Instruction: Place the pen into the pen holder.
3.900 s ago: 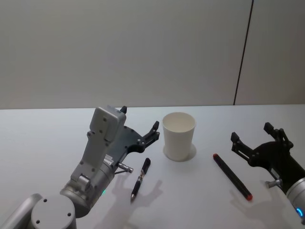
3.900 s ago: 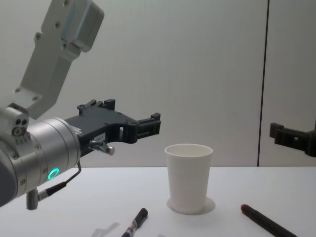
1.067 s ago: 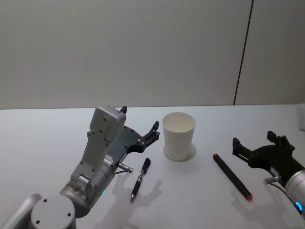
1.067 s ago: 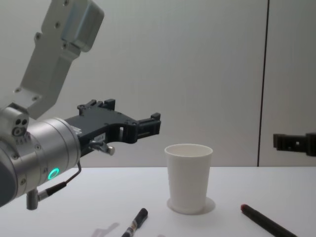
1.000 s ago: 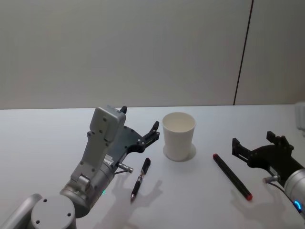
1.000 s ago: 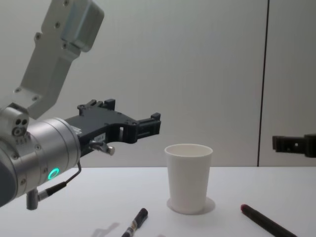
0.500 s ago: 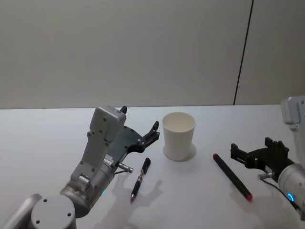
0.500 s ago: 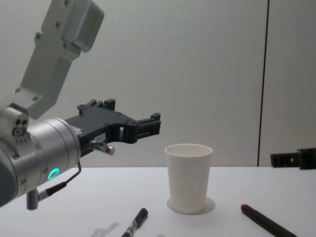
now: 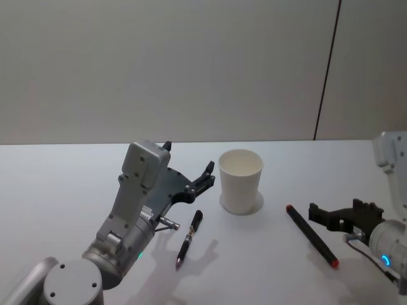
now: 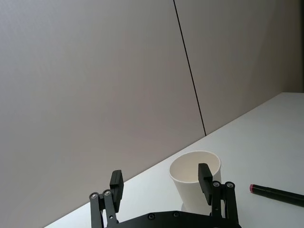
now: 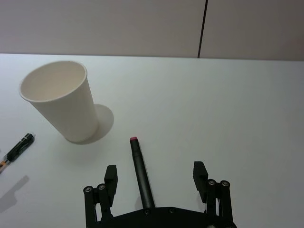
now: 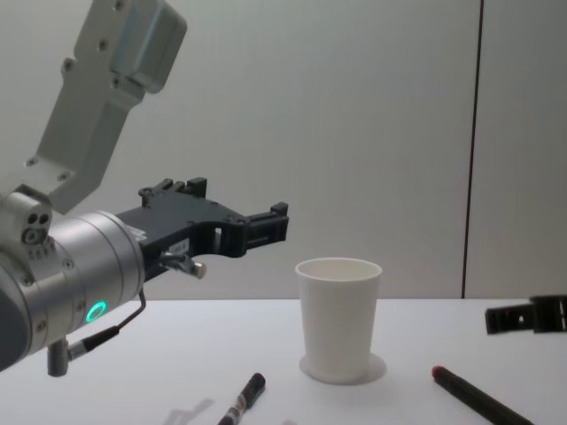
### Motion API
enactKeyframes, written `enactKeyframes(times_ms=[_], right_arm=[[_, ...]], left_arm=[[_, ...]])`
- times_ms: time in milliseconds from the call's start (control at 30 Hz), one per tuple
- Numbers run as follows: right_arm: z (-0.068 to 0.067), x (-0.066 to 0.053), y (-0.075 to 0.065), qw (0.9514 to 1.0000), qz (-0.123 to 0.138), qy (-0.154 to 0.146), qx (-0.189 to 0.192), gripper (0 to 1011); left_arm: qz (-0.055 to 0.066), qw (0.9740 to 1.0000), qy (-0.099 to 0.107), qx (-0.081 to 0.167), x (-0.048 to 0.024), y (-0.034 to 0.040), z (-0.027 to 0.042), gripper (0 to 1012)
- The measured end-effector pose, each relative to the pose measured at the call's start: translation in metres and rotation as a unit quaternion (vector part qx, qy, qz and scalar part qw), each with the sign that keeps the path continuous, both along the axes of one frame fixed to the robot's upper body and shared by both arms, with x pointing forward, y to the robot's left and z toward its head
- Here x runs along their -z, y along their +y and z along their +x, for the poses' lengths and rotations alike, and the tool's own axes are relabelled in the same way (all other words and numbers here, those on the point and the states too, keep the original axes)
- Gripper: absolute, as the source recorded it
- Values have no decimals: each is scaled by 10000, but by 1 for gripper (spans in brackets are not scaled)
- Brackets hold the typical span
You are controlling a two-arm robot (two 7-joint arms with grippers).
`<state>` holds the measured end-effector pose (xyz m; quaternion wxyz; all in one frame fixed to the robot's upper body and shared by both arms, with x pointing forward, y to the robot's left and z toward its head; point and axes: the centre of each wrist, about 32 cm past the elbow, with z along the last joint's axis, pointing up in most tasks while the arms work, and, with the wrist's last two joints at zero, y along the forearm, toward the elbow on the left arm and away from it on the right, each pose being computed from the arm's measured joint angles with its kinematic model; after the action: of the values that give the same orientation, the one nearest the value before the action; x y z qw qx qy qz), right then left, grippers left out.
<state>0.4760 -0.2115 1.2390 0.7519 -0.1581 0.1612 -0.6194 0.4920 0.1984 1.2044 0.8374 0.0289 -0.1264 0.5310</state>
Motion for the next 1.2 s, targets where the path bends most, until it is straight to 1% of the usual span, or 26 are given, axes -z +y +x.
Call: enactKeyframes(times_ms=[267, 300, 500, 833, 1200], right_arm=[[68, 64, -23, 9991, 145, 386, -53, 1002], [86, 89, -29, 9986, 177, 492, -81, 1002], [141, 164, -39, 9967, 234, 755, -167, 1002], [215, 250, -46, 9941, 264, 1013, -274, 1002], [261, 301, -48, 9927, 273, 1123, -339, 1002]], left_arm=[[0, 10000, 0, 0, 0, 0, 0, 1004], [0, 10000, 0, 0, 0, 0, 0, 1004], [0, 10000, 0, 0, 0, 0, 0, 1004], [0, 10000, 0, 0, 0, 0, 0, 1004], [0, 10000, 0, 0, 0, 0, 0, 1004]])
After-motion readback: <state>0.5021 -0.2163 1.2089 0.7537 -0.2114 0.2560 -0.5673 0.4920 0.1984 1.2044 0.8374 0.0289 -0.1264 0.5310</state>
